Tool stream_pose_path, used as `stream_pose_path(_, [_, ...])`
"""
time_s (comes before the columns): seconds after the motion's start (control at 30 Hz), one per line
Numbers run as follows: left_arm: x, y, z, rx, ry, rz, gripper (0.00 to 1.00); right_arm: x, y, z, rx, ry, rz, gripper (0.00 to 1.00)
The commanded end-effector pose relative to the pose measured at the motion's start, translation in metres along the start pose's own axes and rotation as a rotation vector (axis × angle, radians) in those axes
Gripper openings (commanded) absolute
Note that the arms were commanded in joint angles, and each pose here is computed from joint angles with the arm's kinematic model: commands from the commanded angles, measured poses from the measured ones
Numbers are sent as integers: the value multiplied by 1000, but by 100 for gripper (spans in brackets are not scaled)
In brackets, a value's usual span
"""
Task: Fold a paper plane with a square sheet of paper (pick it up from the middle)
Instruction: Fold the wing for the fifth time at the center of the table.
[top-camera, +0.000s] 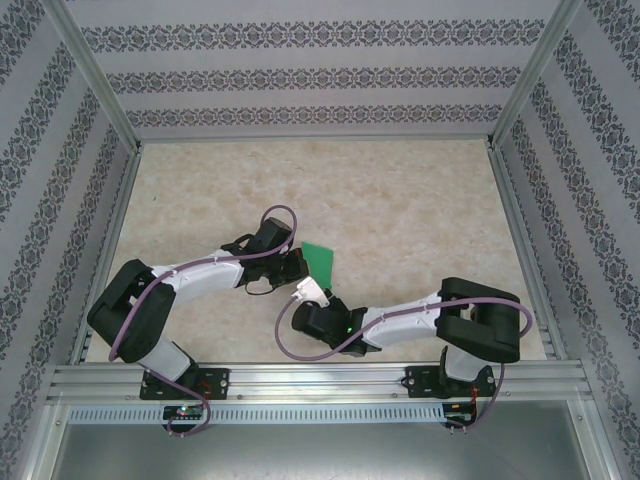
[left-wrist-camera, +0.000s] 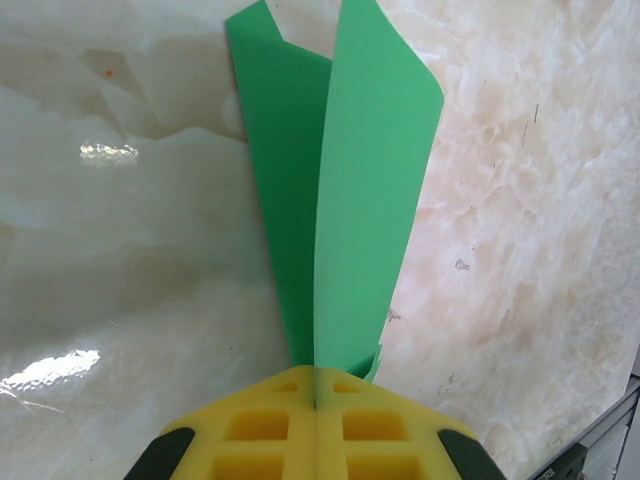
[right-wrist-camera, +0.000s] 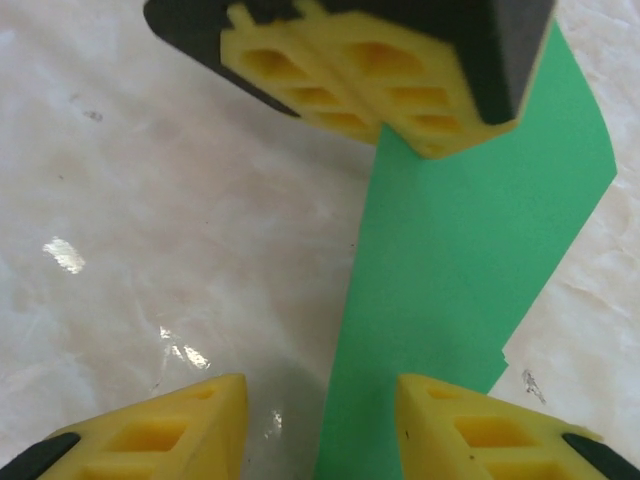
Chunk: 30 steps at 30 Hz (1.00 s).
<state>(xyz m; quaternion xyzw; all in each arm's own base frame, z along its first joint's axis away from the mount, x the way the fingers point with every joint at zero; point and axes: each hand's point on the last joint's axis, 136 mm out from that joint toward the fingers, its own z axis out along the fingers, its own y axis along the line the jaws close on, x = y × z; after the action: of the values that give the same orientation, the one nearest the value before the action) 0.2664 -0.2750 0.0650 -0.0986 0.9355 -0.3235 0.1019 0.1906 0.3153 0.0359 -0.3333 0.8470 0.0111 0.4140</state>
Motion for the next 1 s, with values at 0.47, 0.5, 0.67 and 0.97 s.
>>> stream_pose_path(0.47, [5,-7,0,7,23,-6,3,9,-14,8,131,16,-2,14])
stream_pose_path(0.5, [4,-7,-1,6,19,-5,4,9,-14,8,132,15,-1,13])
stream_pose_path(0.67, [3,-7,-3,-2,12,-2,9,7,-12,8,120,13,3,7])
stream_pose_path(0.97, [-8,-10,-24,-30,-55,19,40,5,3,9,-27,-23,138,3])
